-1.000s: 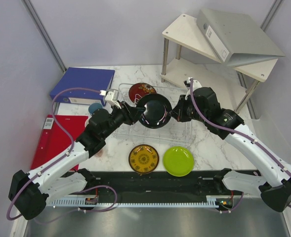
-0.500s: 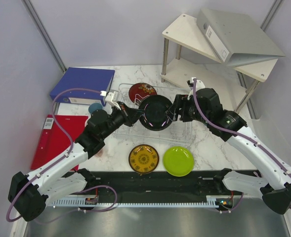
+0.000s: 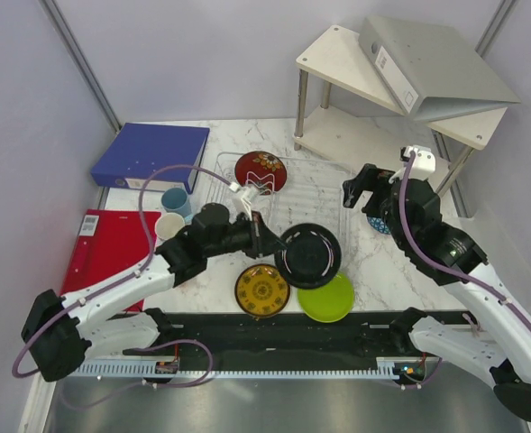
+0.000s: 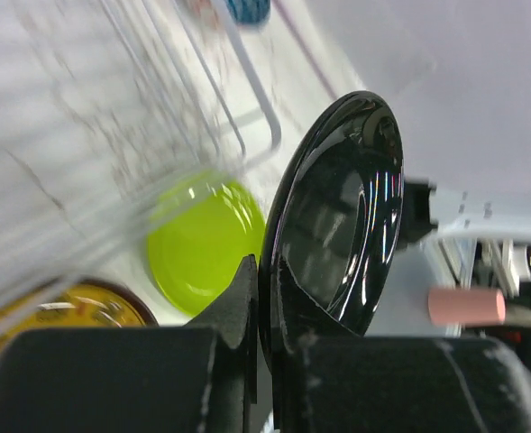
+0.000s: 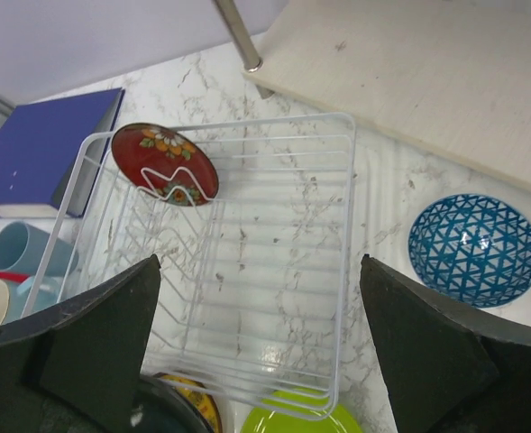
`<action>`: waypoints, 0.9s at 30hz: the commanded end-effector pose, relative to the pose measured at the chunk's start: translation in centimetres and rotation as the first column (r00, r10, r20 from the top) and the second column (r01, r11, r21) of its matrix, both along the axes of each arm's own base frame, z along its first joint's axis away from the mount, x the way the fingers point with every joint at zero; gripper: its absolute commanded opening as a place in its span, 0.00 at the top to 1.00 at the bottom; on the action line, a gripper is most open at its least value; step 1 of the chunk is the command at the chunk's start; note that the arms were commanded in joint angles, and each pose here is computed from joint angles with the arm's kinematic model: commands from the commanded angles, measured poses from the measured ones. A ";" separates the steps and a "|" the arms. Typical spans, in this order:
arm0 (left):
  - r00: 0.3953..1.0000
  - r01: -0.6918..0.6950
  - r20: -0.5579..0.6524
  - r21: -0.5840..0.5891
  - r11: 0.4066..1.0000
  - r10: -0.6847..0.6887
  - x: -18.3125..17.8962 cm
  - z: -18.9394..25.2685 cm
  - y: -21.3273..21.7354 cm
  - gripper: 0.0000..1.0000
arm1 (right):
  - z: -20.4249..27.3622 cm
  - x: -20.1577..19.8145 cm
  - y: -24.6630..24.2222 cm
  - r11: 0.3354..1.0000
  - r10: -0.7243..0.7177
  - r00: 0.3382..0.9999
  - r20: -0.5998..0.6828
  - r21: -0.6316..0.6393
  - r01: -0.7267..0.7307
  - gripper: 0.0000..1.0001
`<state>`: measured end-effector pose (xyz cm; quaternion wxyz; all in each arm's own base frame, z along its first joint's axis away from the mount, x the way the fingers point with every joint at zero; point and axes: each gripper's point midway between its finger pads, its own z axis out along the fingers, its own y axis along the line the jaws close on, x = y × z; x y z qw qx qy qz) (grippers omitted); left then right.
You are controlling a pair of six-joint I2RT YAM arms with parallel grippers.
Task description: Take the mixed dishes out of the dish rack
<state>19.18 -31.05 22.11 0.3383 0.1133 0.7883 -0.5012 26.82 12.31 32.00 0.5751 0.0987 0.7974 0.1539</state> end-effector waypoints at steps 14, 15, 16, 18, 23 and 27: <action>0.949 0.255 -0.250 0.238 0.937 -0.194 -6.9 -9.9 -5.0 0.98 | -0.8 0.5 -1.0 0.998 -0.061 0.998 0.016 -0.030 0.061 0.03; 0.948 0.258 -0.249 0.238 0.936 -0.198 -6.8 -10.1 -5.1 0.98 | -0.9 0.6 -1.0 0.998 -0.059 0.998 0.013 -0.033 0.059 0.03; 0.949 0.261 -0.241 0.231 0.937 -0.205 -6.7 -10.2 -5.4 0.98 | -0.9 0.6 -1.0 0.998 -0.059 0.998 0.013 -0.033 0.059 0.03; 0.950 0.259 -0.233 0.218 0.941 -0.208 -6.3 -10.5 -6.1 0.98 | -1.1 0.6 -0.9 0.998 -0.056 0.998 0.011 -0.033 0.056 0.03; 0.949 0.266 -0.221 0.166 0.950 -0.227 -5.6 -10.6 -8.0 0.98 | -1.7 0.7 -0.6 0.998 -0.044 0.999 0.004 -0.035 0.044 0.03; 0.950 0.265 -0.210 0.157 0.951 -0.230 -5.1 -11.0 -8.9 0.98 | -2.3 0.7 -0.6 0.998 -0.045 0.999 -0.001 -0.040 0.045 0.03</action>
